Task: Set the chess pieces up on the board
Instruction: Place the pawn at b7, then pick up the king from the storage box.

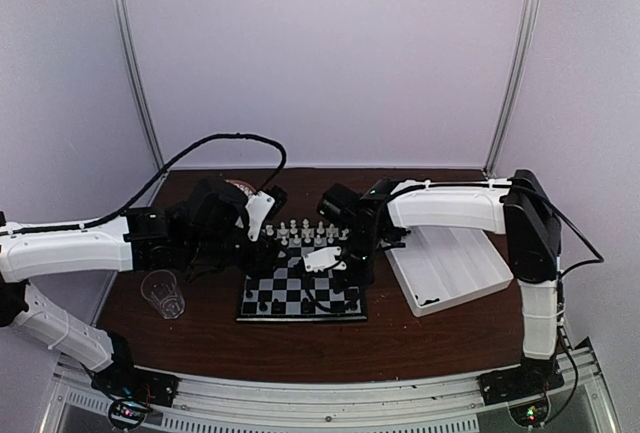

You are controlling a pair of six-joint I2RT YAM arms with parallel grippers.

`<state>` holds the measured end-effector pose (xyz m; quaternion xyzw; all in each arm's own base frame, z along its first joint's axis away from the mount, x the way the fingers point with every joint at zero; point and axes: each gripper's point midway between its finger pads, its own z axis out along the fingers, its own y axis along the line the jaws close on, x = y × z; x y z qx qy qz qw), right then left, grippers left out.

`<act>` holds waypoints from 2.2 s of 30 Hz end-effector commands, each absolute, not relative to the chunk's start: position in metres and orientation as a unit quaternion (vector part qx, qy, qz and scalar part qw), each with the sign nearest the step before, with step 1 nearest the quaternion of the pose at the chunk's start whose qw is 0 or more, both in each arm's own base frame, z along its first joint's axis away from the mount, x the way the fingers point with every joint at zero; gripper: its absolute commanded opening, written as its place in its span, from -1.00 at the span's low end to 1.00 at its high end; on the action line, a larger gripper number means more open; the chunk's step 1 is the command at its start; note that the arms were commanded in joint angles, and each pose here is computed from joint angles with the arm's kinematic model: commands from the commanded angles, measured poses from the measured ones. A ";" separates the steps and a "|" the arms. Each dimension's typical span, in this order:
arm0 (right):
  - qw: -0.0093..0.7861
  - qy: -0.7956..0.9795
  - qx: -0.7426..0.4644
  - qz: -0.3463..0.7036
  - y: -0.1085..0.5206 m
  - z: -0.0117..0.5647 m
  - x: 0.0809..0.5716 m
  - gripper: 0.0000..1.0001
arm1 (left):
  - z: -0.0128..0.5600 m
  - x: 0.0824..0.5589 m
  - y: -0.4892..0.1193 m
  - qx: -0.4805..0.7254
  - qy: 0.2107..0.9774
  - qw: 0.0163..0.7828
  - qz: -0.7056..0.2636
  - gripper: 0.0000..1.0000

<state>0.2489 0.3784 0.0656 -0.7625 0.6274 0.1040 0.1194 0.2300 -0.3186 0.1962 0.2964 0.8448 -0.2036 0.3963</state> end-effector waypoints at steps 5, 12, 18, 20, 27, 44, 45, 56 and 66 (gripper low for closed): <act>0.106 0.632 -0.762 0.095 0.380 0.058 0.248 -0.80 | 0.192 0.233 -0.316 0.290 0.846 0.401 -0.198 0.01; 0.099 0.632 -0.762 0.094 0.381 0.050 0.247 -0.78 | 0.189 0.233 -0.316 0.291 0.848 0.398 -0.195 0.01; 0.102 0.636 -0.760 0.092 0.382 0.050 0.248 -0.54 | 0.184 0.233 -0.314 0.290 0.851 0.394 -0.191 0.01; 0.106 0.637 -0.758 0.091 0.382 0.054 0.249 -0.50 | 0.183 0.233 -0.314 0.290 0.852 0.392 -0.191 0.01; 0.153 0.635 -0.752 0.093 0.382 0.111 0.250 -0.42 | 0.185 0.234 -0.315 0.290 0.851 0.393 -0.193 0.02; 0.207 0.786 -0.581 0.041 0.226 0.134 0.363 -0.47 | 0.180 0.241 -0.333 0.297 0.856 0.375 -0.196 0.21; 0.205 0.790 -0.577 0.031 0.220 0.127 0.370 -0.48 | 0.179 0.241 -0.336 0.302 0.854 0.373 -0.200 0.21; 0.169 0.807 -0.565 -0.028 0.209 0.072 0.433 -0.47 | 0.179 0.242 -0.347 0.311 0.856 0.359 -0.206 0.22; 0.134 0.802 -0.581 0.013 0.216 0.045 0.431 -0.43 | 0.182 0.242 -0.339 0.303 0.857 0.365 -0.202 0.22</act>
